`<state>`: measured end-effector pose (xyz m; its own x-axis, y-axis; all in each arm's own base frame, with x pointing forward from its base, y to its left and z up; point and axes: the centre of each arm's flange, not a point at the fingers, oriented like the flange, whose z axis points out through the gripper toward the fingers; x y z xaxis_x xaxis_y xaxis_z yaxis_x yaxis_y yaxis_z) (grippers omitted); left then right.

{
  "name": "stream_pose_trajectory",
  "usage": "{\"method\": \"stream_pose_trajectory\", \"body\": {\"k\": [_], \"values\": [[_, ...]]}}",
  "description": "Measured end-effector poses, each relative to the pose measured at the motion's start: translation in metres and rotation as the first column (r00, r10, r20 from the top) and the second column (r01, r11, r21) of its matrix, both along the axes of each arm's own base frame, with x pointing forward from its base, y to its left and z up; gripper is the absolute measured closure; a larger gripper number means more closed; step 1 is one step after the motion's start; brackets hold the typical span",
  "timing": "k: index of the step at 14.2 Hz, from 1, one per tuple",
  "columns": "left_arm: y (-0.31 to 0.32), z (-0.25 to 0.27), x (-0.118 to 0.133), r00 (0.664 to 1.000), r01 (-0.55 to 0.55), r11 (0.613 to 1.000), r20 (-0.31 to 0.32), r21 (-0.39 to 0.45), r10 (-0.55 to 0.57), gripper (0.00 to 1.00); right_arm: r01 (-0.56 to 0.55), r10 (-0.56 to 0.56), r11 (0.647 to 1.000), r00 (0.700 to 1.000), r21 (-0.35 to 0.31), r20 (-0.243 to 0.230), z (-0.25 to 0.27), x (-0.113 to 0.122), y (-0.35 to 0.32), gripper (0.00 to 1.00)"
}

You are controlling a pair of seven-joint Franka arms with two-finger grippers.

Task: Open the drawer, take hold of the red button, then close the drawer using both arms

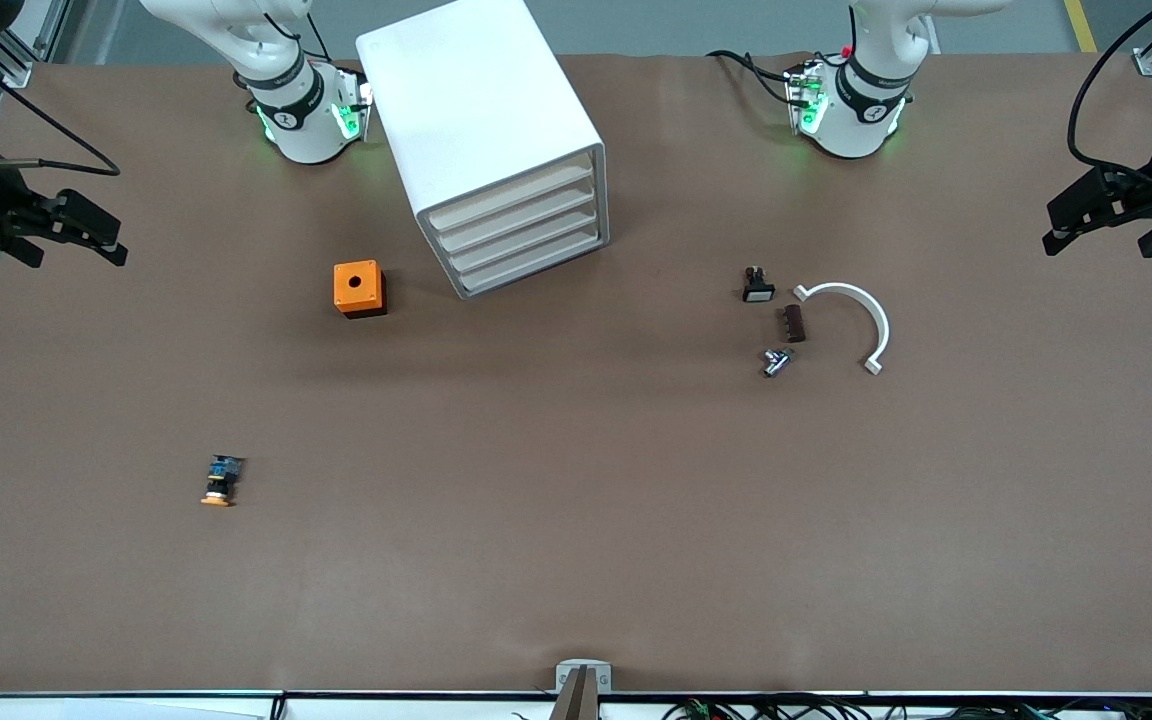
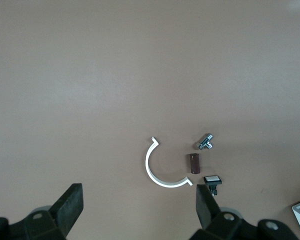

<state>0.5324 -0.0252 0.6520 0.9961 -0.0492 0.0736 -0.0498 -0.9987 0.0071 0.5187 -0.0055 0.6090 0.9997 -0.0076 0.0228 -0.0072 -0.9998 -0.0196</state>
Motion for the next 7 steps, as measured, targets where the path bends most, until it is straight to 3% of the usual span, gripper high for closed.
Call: {"method": "stream_pose_trajectory", "body": {"k": [7], "values": [[0.003,-0.0052,0.0035,1.0,-0.006,1.0,-0.01,0.001,0.006,0.0,0.0,0.0,1.0,1.0,0.0,0.0,0.0,0.0,0.0,0.0]]}}
